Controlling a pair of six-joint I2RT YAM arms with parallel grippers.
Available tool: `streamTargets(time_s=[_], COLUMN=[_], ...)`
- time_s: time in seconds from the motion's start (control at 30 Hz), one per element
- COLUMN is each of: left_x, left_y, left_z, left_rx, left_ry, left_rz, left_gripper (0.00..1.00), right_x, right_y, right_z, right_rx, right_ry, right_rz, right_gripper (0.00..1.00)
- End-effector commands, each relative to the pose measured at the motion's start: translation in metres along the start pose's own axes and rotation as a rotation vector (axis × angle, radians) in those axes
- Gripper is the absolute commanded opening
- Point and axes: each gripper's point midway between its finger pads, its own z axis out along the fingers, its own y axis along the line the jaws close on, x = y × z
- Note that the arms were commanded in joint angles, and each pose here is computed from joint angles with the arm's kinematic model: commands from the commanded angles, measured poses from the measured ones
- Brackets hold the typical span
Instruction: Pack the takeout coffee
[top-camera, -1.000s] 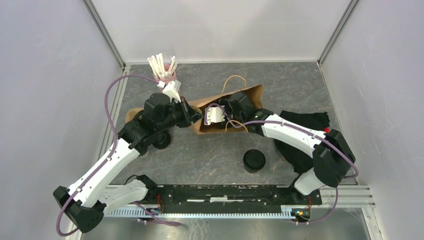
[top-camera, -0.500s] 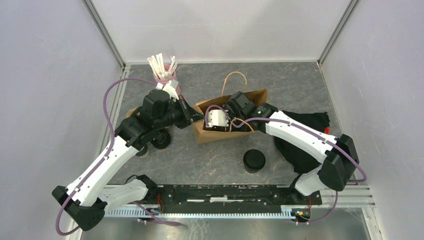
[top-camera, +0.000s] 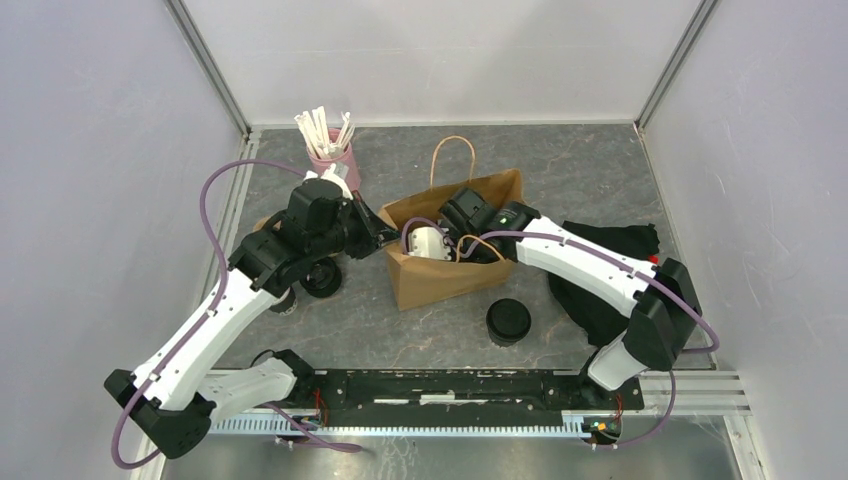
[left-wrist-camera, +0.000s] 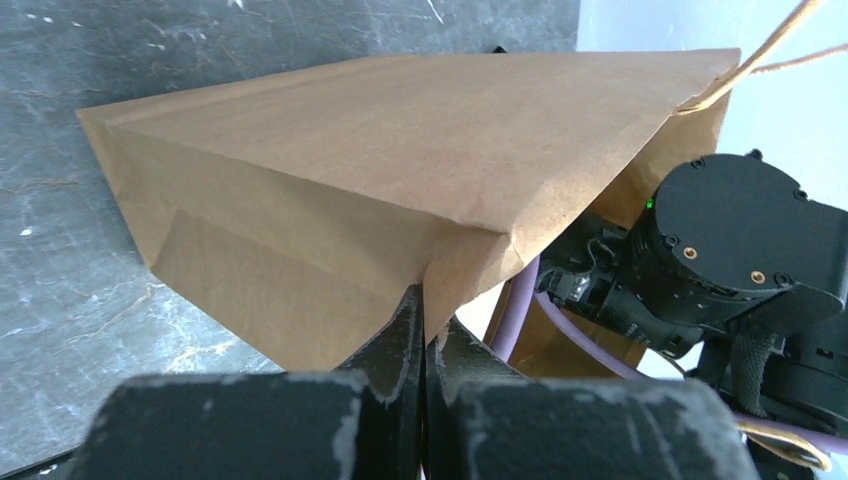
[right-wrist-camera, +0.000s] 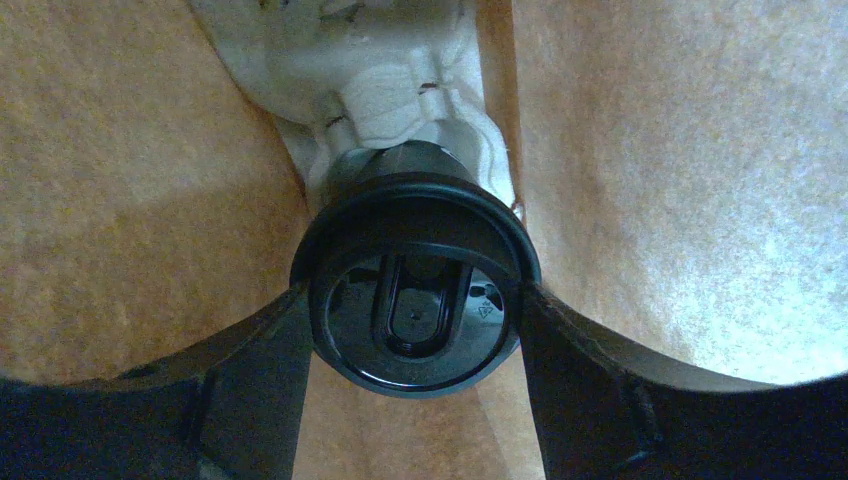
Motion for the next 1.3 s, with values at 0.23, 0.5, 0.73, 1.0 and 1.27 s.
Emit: streamTargets(time_s=[0.23,0.5,0.73,1.0,1.27], left_x=[-0.032,-0.035,-0.030,-0.031,-0.033], left_y=[-0.008,-0.001,0.002,0.002,0.004], left_z=[-0.012,-0.009,0.001,0.005,0.004], left_rx=[-0.050,-0.087,-0.098,-0.090,-0.096], left_ry=[-0.126,-0.127,-0.095,-0.100,-0.106], left_rz=[0.075,0.130,0.162,0.184,0.214], left_gripper=[0.02,0.02,0.02,0.02,0.02], right_x=[0.038,0.061,0.051,0.010,-0.009], right_y=[0.052,0.050,0.049,0.018,-0.004], right_z=[0.044,0.062,0.066,0.025,-0.014], right_rx=[-0.194,-0.211,-0.235,-0.119,-0.022], right_ry=[0.131,0.180,0.160,0.033,-0.028], right_rz=[0.025,0.063,0.082,0.141,0.170], right_gripper=[0.19,0.19,0.23,0.44,0.66])
